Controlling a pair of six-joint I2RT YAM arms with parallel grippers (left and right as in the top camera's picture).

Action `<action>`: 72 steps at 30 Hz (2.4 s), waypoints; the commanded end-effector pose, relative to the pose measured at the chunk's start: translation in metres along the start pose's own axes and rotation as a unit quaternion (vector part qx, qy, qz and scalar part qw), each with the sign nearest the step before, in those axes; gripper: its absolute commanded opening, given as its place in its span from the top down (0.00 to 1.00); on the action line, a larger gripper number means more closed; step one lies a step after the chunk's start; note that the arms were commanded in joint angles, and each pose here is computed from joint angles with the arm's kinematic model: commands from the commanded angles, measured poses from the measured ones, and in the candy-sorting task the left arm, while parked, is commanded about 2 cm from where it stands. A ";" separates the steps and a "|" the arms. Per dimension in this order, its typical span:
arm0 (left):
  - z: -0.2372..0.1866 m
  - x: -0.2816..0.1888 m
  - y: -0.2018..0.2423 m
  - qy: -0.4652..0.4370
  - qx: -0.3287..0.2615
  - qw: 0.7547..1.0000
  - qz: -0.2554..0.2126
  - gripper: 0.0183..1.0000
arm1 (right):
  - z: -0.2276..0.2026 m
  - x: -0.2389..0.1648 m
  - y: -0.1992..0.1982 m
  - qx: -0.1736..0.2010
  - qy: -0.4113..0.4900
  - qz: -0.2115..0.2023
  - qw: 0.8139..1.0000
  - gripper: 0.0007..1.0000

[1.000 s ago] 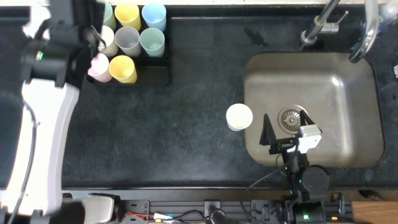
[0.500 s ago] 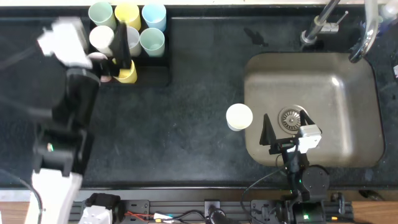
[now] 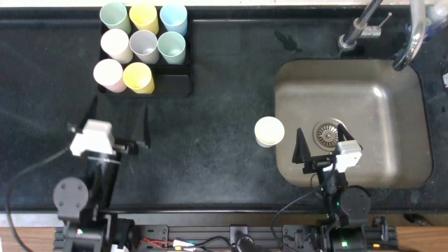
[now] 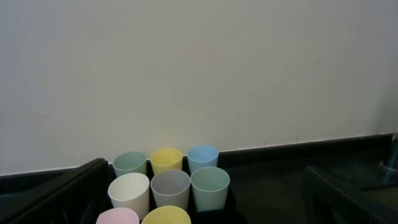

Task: Store Cups

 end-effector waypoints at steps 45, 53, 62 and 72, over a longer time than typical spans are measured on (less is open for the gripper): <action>-0.118 -0.036 0.024 0.105 -0.048 0.993 0.022 0.00 | -0.003 0.000 0.000 0.002 -0.002 -0.001 1.000 0.00; -0.118 -0.036 0.024 0.105 -0.048 0.993 0.022 0.00 | -0.003 0.000 0.000 0.002 -0.002 -0.001 1.000 0.00; -0.119 -0.036 0.024 0.105 -0.048 0.993 0.022 0.00 | -0.003 0.000 0.000 0.002 -0.002 -0.001 1.000 0.01; -0.118 -0.036 0.024 0.105 -0.048 0.993 0.022 0.00 | -0.002 0.000 0.002 0.020 -0.003 0.005 1.000 0.00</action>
Point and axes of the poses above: each gripper's point midway between its finger pads, its own x axis out along the fingers, its own y axis along the line the jaws close on, z = x × y, the point moved 2 cm from there along -x, back along the fingers, and after that the axes turned 14 degrees about -x, right-handed, at the moved point
